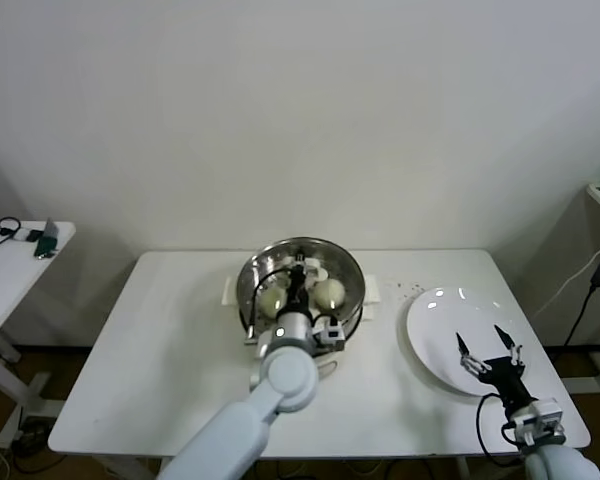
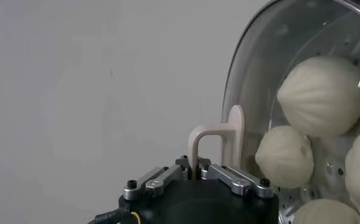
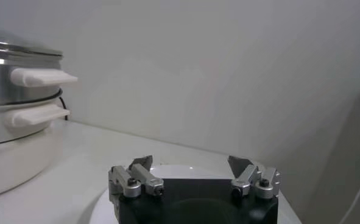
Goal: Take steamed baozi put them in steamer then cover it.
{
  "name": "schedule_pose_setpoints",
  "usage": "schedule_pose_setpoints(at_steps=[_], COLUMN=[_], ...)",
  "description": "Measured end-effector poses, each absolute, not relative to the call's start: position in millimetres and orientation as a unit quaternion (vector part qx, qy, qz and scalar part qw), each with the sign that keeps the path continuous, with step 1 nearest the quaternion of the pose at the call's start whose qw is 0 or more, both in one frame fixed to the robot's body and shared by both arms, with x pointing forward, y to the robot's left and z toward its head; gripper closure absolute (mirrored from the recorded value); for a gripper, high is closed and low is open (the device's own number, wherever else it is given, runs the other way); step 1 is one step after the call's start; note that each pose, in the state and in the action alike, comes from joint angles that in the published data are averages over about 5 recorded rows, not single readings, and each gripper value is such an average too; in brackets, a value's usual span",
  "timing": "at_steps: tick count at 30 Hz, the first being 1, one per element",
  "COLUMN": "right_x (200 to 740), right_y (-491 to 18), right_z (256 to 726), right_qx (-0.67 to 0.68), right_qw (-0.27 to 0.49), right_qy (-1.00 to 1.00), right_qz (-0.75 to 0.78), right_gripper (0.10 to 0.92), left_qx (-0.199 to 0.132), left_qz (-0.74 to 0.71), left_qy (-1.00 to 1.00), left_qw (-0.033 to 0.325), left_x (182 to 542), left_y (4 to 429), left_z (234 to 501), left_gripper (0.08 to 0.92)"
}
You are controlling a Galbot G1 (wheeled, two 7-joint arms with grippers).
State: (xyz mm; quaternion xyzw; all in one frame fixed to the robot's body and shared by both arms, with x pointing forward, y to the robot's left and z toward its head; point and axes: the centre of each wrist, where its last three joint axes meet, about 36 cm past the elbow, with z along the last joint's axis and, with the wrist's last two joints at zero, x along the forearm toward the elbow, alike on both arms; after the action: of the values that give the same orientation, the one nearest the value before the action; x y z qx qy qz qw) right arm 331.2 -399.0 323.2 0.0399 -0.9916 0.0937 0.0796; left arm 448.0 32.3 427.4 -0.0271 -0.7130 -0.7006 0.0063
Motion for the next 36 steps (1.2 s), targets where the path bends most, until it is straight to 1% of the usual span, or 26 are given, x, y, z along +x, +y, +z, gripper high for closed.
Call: schedule_pose_setpoints(at_steps=[20, 23, 27, 36], right_x=[331, 331, 331, 333], right_y=[-400, -401, -401, -403], right_z=[323, 322, 322, 325], right_qx=[0.039, 0.039, 0.038, 0.032], right_qw=[0.079, 0.079, 0.079, 0.082], right_qy=[-0.992, -0.992, -0.992, -0.993], right_qz=[0.093, 0.093, 0.092, 0.085], right_gripper=[0.2, 0.2, 0.2, 0.2], left_qx=[-0.026, -0.027, -0.028, -0.029], left_qz=[-0.702, -0.701, -0.7, -0.694], left_qy=[-0.712, -0.712, -0.713, -0.72], left_qw=[0.01, 0.011, 0.011, 0.005], left_x=[447, 445, 444, 437], left_y=[34, 35, 37, 46], left_z=[420, 420, 421, 429], left_gripper=[0.846, 0.826, 0.729, 0.47])
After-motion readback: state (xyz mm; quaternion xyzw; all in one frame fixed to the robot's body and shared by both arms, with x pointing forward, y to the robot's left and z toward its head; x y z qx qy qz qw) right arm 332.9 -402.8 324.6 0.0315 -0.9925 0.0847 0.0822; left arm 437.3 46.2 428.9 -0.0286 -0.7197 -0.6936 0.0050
